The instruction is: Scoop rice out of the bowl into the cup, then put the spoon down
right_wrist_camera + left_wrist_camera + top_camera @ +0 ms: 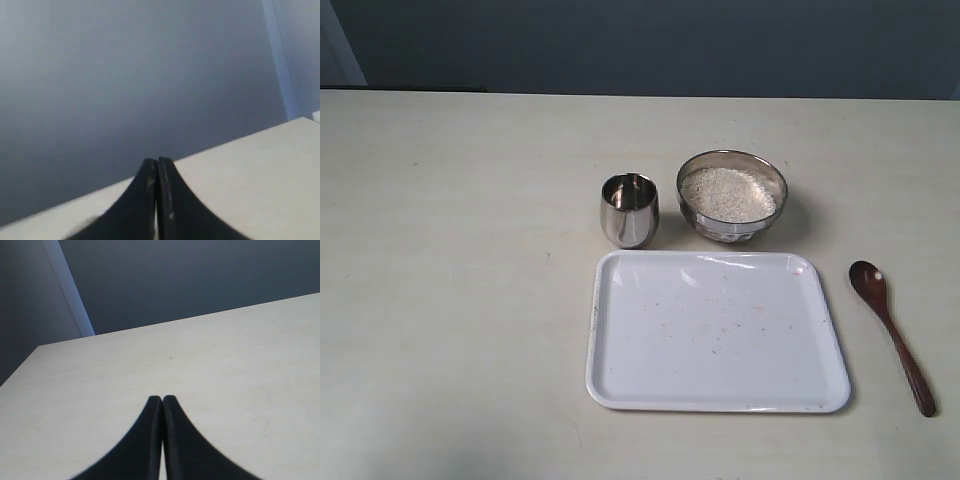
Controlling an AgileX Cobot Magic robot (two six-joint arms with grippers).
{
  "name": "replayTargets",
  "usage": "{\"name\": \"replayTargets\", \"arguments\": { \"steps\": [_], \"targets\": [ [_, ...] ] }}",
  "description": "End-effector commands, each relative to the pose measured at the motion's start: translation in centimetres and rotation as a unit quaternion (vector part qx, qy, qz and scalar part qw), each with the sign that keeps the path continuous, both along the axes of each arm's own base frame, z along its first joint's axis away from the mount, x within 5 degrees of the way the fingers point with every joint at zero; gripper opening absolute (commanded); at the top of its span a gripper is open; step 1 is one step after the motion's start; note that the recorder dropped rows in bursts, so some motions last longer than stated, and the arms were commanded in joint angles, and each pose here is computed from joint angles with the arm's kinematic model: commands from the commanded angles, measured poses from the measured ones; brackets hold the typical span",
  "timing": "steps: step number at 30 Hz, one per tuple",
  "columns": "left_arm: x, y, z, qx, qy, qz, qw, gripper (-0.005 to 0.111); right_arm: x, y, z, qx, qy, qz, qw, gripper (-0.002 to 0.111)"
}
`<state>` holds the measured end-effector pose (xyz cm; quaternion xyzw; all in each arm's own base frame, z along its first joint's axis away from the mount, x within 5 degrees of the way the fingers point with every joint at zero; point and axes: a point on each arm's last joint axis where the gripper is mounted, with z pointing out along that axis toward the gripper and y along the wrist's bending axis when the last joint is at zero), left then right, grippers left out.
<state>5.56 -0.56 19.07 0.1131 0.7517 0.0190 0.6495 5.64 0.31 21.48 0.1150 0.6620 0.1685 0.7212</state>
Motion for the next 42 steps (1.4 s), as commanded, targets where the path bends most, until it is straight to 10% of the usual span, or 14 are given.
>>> {"name": "replayTargets", "arguments": {
  "steps": [1, 12, 20, 30, 35, 42],
  "targets": [
    [0.0, 0.0, 0.1, -0.004, -0.003, 0.001, 1.000, 0.001, -0.1, -0.5, 0.4, 0.179, -0.021, -0.007, 0.984, 0.000],
    [0.0, 0.0, 0.1, -0.004, -0.003, 0.001, 1.000, 0.001, 3.8, 1.5, 8.3, -0.049, 0.193, 0.075, 0.977, -0.001],
    [0.0, 0.0, 0.1, -0.004, -0.003, 0.001, 1.000, 0.001, 14.8, 1.7, 12.2, -0.170, 0.476, 0.109, 0.856, -0.001],
    [0.0, 0.0, 0.1, -0.004, -0.003, 0.001, 1.000, 0.001, 22.8, 2.5, 1.8, -0.168, 0.707, 0.198, 0.658, 0.007],
    [0.0, 0.0, 0.1, -0.004, -0.003, 0.001, 1.000, 0.001, 23.8, 3.3, -2.1, -0.134, 0.747, 0.243, 0.604, 0.046],
    [0.0, 0.0, 0.1, -0.004, -0.003, 0.001, 1.000, 0.001, 22.8, 3.4, -4.6, -0.120, 0.774, 0.254, 0.567, 0.043]
  ]
}}
